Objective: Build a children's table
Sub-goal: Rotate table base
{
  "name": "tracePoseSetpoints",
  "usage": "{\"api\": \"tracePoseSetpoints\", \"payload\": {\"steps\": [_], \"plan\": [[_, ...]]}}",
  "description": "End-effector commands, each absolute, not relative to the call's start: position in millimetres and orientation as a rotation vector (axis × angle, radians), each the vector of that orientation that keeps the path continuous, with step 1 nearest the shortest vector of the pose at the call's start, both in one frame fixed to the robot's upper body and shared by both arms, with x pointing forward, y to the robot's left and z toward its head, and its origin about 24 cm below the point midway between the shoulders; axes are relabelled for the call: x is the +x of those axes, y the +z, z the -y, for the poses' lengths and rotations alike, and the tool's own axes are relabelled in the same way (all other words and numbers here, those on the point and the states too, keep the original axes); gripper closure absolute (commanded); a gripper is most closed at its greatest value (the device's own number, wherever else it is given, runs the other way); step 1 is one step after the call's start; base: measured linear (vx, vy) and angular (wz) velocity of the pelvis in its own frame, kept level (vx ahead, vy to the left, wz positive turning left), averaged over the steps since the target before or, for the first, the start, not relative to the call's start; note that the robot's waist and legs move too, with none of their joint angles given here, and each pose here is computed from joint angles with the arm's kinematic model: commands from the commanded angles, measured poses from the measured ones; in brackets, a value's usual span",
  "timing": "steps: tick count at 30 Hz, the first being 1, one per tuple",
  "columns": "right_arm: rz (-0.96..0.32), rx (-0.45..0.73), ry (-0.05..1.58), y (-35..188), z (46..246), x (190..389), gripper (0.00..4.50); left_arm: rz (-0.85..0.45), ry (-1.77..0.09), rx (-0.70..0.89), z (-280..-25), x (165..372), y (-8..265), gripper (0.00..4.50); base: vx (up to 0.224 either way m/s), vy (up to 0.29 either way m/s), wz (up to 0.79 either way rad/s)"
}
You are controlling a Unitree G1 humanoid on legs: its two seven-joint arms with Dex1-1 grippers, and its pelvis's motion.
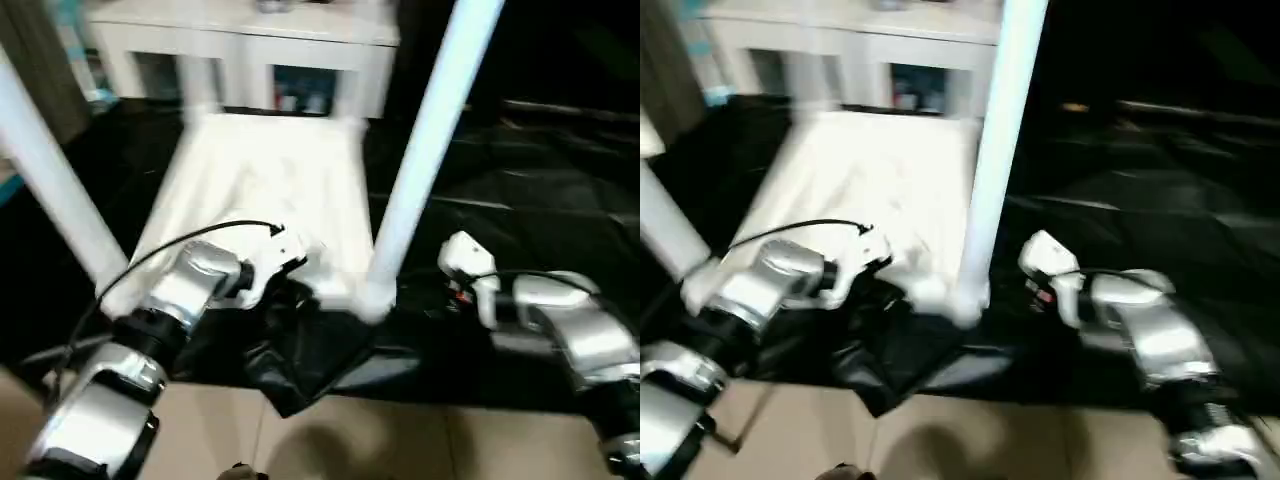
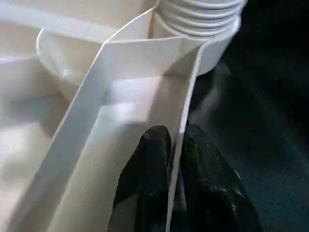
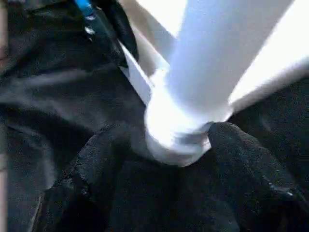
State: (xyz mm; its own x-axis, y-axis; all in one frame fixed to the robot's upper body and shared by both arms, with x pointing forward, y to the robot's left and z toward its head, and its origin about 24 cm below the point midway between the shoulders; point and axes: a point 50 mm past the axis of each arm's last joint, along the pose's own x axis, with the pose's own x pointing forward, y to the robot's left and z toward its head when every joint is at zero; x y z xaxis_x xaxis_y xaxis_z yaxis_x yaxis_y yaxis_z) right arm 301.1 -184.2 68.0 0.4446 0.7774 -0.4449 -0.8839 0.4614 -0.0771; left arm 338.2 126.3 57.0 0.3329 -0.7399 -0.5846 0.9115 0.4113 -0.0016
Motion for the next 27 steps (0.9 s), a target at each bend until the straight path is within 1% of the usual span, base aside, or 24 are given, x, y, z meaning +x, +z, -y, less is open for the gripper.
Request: {"api": "tracePoseSetpoints", "payload": {"steps": [1, 3, 5, 7, 10, 13, 14, 15, 17, 19, 20, 21, 27], "plan": [[-0.339, -0.33, 0.975, 74.7, 191.3, 308.1, 1.43, -0.549, -0.942, 0.304, -140.3, 341.2, 57.0, 4.21, 0.004, 0.015, -0.21], [-0.333, -0.325, 0.959, 73.8, 190.7, 309.3, 1.43, -0.53, -0.918, 0.301, -137.8, 339.5, 56.1, 4.34, 0.0, 0.0, 0.0], [-0.324, -0.318, 0.946, 72.9, 189.4, 310.8, 1.43, -0.5, -0.92, 0.301, -132.9, 336.1, 56.2, 4.36, 0.011, 0.006, -0.09], [-0.303, -0.311, 0.921, 73.1, 186.6, 314.4, 1.43, -0.44, -0.991, 0.3, -123.3, 329.1, 58.3, 4.42, 0.011, 0.006, -0.09], [-0.291, -0.307, 0.9, 73.4, 185.3, 317.5, 1.43, -0.43, -1.016, 0.318, -121.5, 326.4, 57.9, 4.48, 0.056, -0.004, -0.03], [-0.269, -0.266, 0.888, 73.8, 182.1, 320.9, 1.43, -0.398, -1.095, 0.351, -116.9, 319.8, 57.2, 4.49, 0.061, -0.021, 0.05], [-0.269, -0.266, 0.888, 73.8, 182.1, 320.9, 1.43, -0.398, -1.095, 0.351, -116.9, 319.8, 57.2, 4.49, 0.052, -0.025, 0.0], [-0.275, -0.256, 0.9, 72.1, 180.8, 321.1, 1.16, -0.371, -1.142, 0.404, -115.1, 316.8, 55.3, 4.5, 0.052, -0.025, 0.0], [-0.28, -0.253, 0.908, 71.1, 180.2, 321.0, 1.09, -0.357, -1.154, 0.429, -114.6, 316.5, 54.3, 4.5, 0.0, 0.0, 0.0], [-0.269, -0.259, 0.914, 72.1, 179.1, 320.7, 0.91, -0.338, -1.16, 0.398, -112.9, 319.9, 58.1, 4.5, 0.0, 0.0, 0.0], [-0.266, -0.263, 0.914, 72.5, 178.9, 320.8, 0.74, -0.335, -1.162, 0.391, -112.6, 320.6, 59.2, 4.03, 0.0, 0.0, 0.0], [-0.26, -0.278, 0.898, 73.0, 179.8, 322.0, 0.71, -0.32, -1.178, 0.395, -110.8, 323.2, 65.4, 3.91, 0.0, 0.0, 0.0], [-0.26, -0.285, 0.898, 72.2, 181.0, 320.9, 0.69, -0.3, -1.198, 0.413, -107.0, 326.9, 68.6, 3.85, 0.0, 0.0, 0.0]]}}
